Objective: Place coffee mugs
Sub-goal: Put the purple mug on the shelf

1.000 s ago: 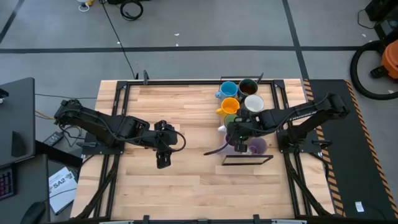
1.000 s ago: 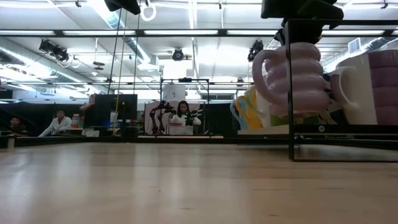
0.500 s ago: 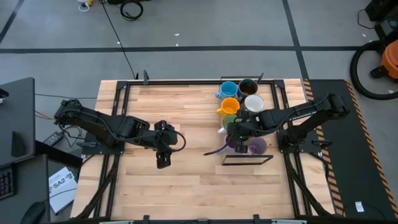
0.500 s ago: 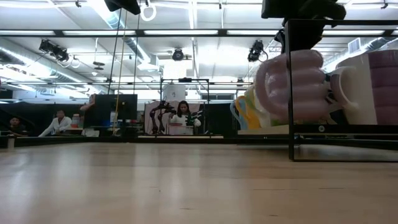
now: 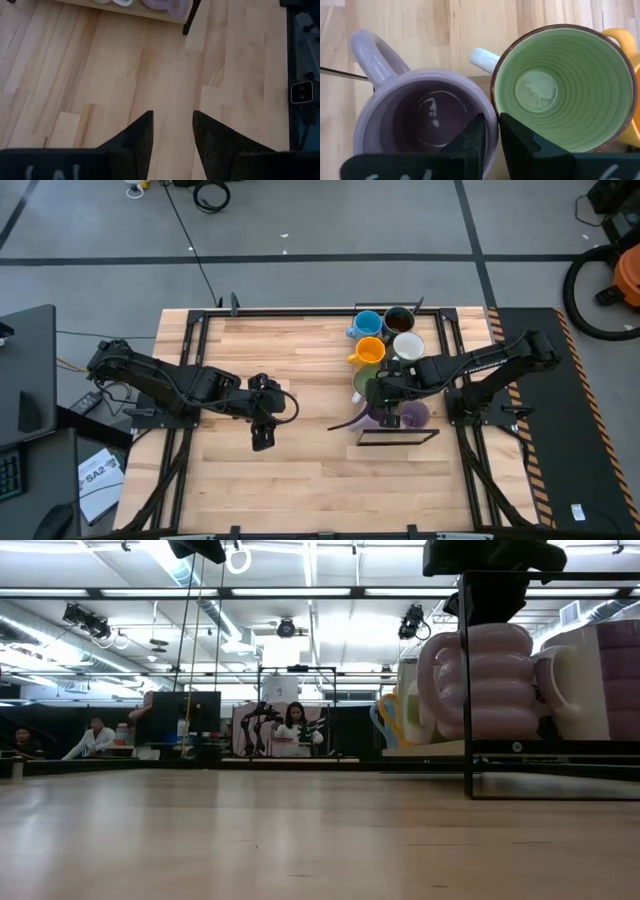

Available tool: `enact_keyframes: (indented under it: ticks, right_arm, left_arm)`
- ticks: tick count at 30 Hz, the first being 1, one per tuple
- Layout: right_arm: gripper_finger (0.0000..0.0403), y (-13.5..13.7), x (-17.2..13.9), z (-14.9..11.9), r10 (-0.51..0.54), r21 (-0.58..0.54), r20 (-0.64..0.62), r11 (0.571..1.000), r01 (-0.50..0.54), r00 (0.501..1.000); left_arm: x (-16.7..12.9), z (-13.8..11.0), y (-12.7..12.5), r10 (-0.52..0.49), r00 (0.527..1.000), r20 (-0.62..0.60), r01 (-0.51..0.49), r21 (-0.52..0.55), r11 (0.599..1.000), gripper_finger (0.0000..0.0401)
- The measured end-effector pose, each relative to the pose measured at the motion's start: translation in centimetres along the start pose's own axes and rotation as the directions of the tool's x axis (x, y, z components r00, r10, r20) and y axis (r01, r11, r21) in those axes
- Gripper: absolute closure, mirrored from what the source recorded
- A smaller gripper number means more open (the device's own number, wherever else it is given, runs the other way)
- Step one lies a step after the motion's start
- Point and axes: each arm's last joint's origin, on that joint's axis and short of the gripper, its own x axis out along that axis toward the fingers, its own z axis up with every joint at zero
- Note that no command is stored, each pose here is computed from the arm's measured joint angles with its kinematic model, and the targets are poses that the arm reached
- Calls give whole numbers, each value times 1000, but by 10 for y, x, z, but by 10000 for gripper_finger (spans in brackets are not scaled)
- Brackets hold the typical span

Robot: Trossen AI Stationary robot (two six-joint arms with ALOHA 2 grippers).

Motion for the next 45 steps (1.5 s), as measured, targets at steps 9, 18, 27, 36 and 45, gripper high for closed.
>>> enact_keyframes:
  ticks: [9, 18, 27, 36, 45]
  right_arm:
    - [338, 0, 0, 0, -4, 1, 5, 1000, 4, 1000]
    - [338, -1, -1, 1, -5, 3, 8, 1000, 5, 1000]
    - [338, -1, -1, 1, -5, 21, 8, 1000, 5, 1000]
    - [338, -1, -1, 1, -5, 21, 9, 1000, 5, 1000]
    - [331, -1, -1, 1, 40, 25, -1, 999, -40, 999]
  left_arm:
    - [0, 0, 0, 0, 1000, 0, 0, 0, 1000, 257]
    - [0, 0, 0, 0, 1000, 0, 0, 6, 1000, 257]
    - [6, 17, 23, 124, 987, 98, -119, -59, 991, 257]
    - [20, 40, 69, 215, 965, 154, -189, -167, 968, 257]
    - [65, 44, 86, 226, 973, 40, -217, -157, 964, 257]
